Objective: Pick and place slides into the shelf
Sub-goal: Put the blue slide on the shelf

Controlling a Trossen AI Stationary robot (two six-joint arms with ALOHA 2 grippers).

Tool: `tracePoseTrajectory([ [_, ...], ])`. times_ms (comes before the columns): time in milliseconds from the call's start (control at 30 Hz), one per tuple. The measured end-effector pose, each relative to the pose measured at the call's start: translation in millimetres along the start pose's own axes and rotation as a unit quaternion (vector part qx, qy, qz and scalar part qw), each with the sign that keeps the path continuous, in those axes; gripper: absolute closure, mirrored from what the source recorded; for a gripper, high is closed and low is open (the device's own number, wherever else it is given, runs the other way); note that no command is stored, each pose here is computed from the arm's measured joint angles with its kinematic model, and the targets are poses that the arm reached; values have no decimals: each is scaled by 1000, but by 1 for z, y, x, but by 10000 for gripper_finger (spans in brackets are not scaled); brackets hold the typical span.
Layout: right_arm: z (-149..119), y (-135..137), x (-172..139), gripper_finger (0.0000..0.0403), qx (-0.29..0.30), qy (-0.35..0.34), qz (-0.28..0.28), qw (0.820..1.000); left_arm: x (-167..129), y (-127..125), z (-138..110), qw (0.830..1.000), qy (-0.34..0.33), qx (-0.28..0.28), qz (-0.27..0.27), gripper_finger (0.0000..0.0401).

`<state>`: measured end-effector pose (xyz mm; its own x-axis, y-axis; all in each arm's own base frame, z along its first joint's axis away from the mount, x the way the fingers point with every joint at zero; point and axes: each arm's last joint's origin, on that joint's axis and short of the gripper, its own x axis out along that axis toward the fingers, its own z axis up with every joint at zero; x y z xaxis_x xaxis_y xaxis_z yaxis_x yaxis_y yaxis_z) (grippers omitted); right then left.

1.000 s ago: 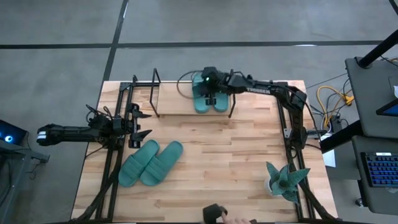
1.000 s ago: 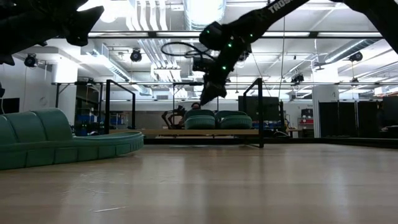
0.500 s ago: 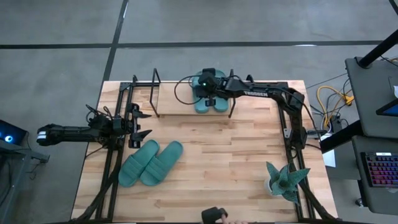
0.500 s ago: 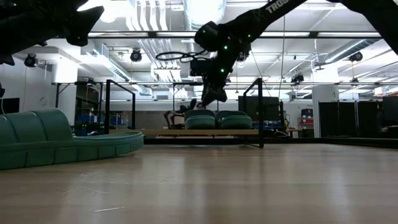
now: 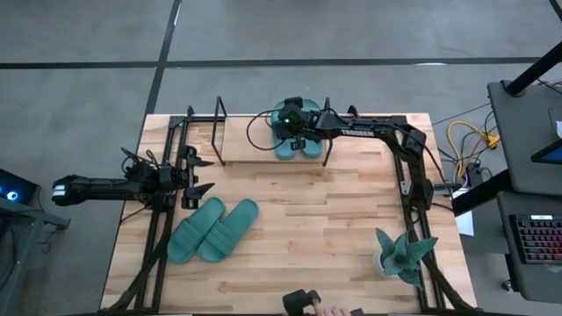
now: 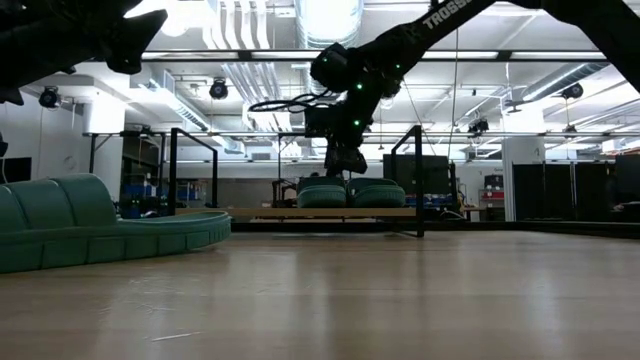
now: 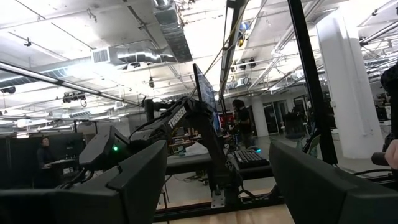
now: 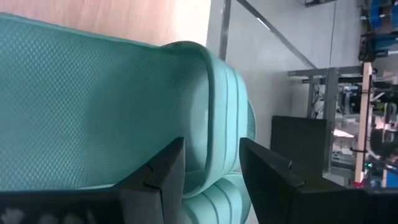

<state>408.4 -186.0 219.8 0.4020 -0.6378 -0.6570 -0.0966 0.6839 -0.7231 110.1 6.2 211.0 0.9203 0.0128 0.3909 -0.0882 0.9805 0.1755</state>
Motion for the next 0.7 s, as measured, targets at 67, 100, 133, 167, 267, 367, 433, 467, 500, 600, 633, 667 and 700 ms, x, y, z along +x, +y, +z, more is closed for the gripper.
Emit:
tracePoseTrajectory([
  [67,-1,-1,1,259,0,0,-2,1000,0,0,0,1000,0,0,0,133],
  [100,-2,-2,1,259,0,2,-2,1000,0,0,0,1000,0,0,0,133],
  [133,-3,-2,2,259,1,3,-2,1000,0,0,0,1000,0,0,0,133],
  [167,-5,-3,3,260,3,5,-1,1000,0,0,0,1000,0,0,0,133],
  [267,-8,-3,5,264,1,11,1,1000,0,0,0,1000,0,0,0,133],
  [367,-11,-1,7,269,-7,18,8,1000,0,0,0,1000,0,0,0,133],
  [433,-12,-1,7,273,-6,18,7,1000,0,0,0,1000,0,0,0,133],
  [467,-13,-1,8,275,-6,19,7,1000,0,0,0,1000,0,0,0,133],
  [500,-14,0,9,277,-6,21,8,1000,0,0,0,1000,0,0,0,133],
  [600,-15,1,9,288,-5,23,11,1000,0,0,0,1000,0,0,0,133],
  [633,-15,0,10,294,-4,23,10,1000,0,0,0,1000,0,0,0,133],
  [667,-15,0,9,302,-4,22,9,1000,0,0,0,1000,0,1,0,133],
  [700,-15,0,9,311,-3,22,8,1000,0,0,0,1000,0,1,0,133],
])
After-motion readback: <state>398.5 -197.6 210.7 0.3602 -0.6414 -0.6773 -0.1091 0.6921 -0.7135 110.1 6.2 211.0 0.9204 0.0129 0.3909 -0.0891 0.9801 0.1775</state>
